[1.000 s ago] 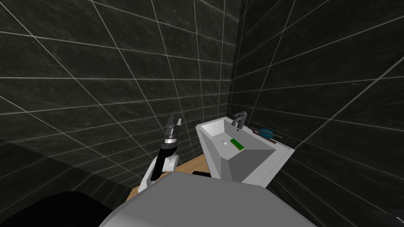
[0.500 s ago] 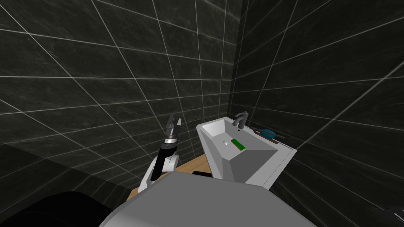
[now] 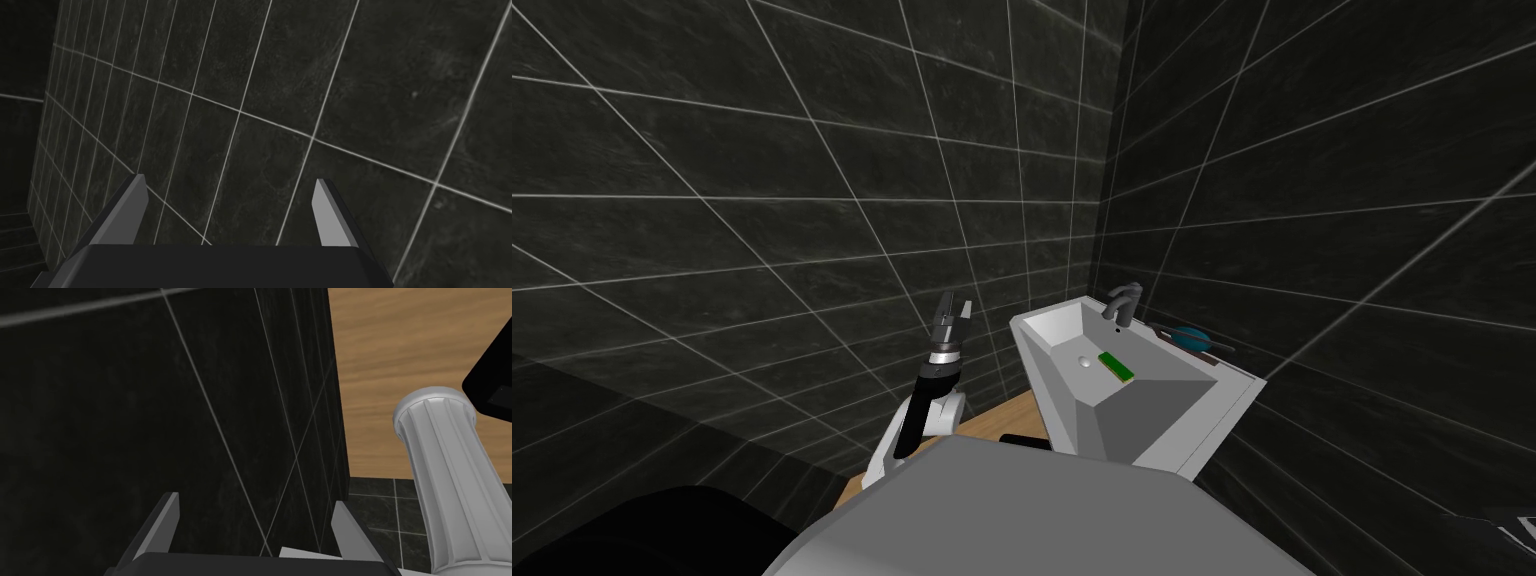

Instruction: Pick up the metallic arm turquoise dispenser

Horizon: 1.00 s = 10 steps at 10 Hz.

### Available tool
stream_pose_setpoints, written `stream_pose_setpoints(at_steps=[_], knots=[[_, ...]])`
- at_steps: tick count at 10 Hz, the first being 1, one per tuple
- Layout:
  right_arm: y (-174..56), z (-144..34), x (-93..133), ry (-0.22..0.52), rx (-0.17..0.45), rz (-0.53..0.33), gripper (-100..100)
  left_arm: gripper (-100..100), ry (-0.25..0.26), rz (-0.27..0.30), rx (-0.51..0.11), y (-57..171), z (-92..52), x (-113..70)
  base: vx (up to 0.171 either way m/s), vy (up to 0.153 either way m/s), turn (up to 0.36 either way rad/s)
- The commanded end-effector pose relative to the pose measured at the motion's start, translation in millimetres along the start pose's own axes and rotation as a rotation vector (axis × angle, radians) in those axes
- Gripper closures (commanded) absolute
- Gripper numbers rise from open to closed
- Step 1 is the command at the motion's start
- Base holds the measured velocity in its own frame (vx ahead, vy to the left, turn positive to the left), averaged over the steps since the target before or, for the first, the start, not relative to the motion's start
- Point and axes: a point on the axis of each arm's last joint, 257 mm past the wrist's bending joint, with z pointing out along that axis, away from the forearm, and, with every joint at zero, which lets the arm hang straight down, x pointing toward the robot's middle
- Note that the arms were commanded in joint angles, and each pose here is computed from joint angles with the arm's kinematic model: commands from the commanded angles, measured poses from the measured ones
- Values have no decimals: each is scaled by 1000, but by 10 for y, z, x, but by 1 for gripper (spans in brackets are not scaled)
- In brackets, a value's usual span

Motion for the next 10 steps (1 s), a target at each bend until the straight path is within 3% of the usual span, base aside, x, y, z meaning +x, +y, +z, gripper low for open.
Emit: stream_pose_setpoints(at_steps=[1, 5, 7, 10], knots=[[-6, -30, -91, -6, 3, -20, -100, 0, 0, 0, 0, 0, 0, 0, -42, 25, 16], [-164, -218, -581, -25, 41, -156, -100, 0, 0, 0, 0, 0, 0, 0, -44, 42, 26], [-164, -218, -581, -25, 41, -156, -100, 0, 0, 0, 0, 0, 0, 0, -20, 22, 4], [-248, -359, -907, -32, 71, -252, -100, 0, 0, 0, 0, 0, 0, 0, -29, 32, 31]])
